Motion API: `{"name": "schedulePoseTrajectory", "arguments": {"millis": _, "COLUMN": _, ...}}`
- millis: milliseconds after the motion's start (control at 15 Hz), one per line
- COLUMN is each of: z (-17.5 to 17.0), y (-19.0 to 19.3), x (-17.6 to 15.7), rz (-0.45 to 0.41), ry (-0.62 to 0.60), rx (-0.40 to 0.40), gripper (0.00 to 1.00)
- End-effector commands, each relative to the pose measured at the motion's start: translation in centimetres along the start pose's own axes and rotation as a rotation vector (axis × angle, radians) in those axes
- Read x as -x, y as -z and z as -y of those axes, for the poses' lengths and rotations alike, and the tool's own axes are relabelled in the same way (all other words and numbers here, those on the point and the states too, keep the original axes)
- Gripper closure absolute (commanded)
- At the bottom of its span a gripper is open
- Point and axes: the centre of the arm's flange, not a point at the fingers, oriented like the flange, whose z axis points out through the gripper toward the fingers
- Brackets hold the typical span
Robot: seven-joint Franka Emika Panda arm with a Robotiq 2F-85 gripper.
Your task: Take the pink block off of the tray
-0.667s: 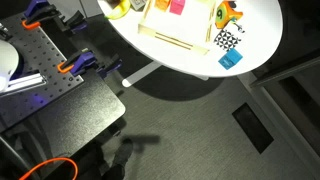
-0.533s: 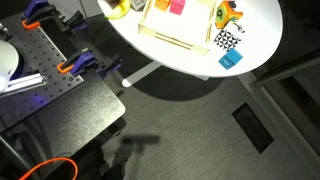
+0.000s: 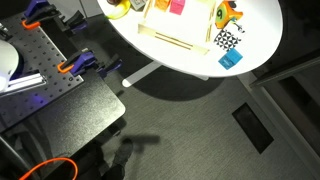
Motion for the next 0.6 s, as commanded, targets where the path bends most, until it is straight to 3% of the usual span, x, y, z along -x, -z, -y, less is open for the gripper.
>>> {"name": "schedulePoseTrajectory", "arguments": {"millis": 0, "z": 0.2, "y": -1.2, "x": -3.1, "rz": 0.009, "ry": -0.058, "rx": 0.016, "gripper": 0.0}}
{"name": "schedulePoseTrajectory", "arguments": {"millis": 533, "z": 0.4, "y": -7.6, "x": -9.0, "rz": 0.049, "ry": -0.21, "rx": 0.073, "gripper": 0.0}}
